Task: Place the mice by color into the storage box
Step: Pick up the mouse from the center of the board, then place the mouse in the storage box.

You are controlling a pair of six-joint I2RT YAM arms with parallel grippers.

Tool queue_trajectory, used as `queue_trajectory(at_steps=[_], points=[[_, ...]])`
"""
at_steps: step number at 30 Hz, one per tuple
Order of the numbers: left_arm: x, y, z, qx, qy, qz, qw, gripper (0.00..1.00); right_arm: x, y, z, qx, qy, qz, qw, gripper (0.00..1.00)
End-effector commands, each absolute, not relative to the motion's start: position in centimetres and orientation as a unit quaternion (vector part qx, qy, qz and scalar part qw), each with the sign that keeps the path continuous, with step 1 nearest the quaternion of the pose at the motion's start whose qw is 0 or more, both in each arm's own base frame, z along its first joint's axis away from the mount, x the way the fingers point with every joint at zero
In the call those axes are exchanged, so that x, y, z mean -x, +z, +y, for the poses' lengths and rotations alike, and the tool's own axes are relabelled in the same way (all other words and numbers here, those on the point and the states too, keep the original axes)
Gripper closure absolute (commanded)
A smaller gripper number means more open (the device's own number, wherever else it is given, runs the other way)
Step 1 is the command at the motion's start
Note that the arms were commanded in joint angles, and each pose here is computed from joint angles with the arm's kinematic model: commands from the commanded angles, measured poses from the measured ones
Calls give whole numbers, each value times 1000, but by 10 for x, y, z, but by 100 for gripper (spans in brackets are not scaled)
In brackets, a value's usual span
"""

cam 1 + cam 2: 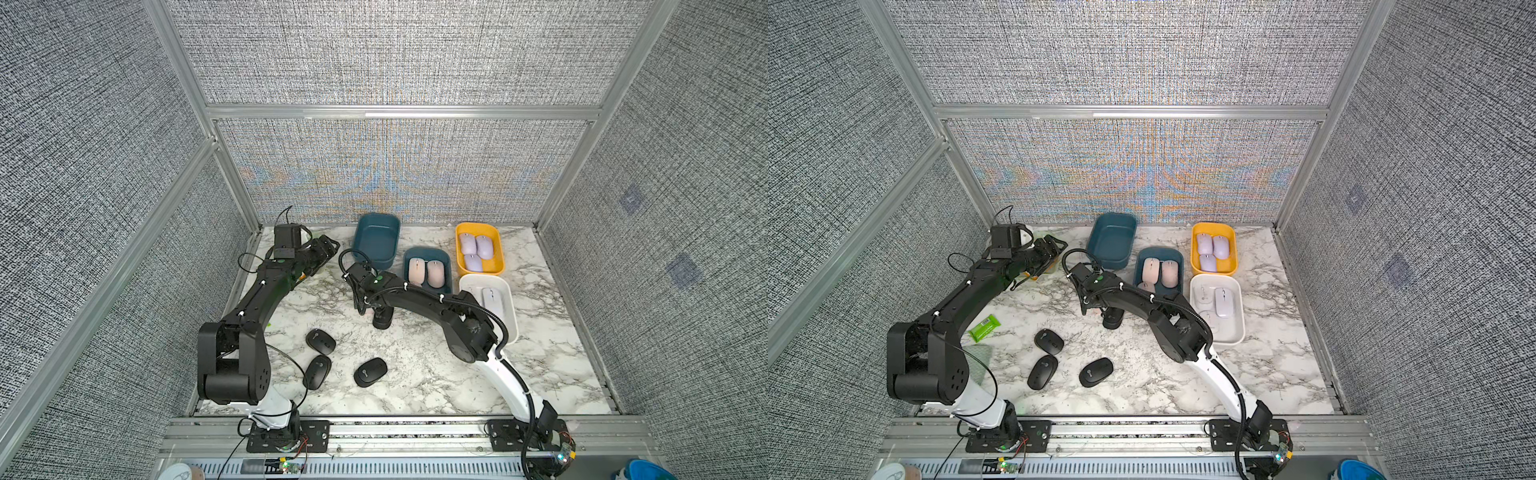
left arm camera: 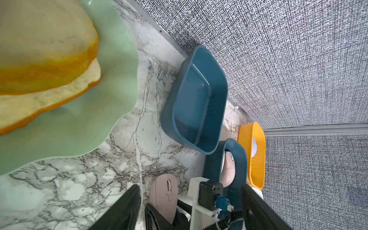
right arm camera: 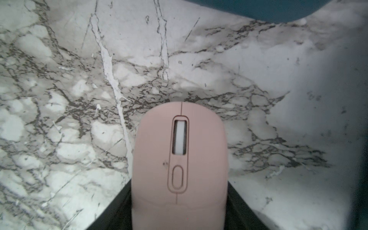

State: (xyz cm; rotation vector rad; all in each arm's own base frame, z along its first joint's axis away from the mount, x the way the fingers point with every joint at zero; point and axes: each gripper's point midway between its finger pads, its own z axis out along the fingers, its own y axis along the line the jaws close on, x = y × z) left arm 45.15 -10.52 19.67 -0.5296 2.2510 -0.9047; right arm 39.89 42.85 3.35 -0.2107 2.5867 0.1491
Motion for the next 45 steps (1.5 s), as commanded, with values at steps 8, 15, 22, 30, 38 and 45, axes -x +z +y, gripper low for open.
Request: queue_trajectory(at_steps=[8, 15, 22, 30, 38, 45], points=[[-454, 203, -106, 192, -351, 853, 336, 20, -403, 123, 433, 93, 90, 931, 342, 43], [-453, 194, -116, 191, -378, 849, 315, 20, -392, 146, 345, 63, 35, 931, 357, 43], [-452, 192, -122, 189, -394, 846, 305, 20, -391, 133, 231, 11, -42, 950, 310, 43], [-453, 183, -128, 186, -398, 850, 290, 20, -406, 107, 192, 43, -125, 957, 258, 43], [-454, 183, -128, 184, -395, 851, 293, 20, -414, 82, 185, 24, -136, 962, 236, 42], [-455, 180, -127, 186, -393, 852, 291, 20, -410, 74, 191, 25, -132, 965, 224, 41]])
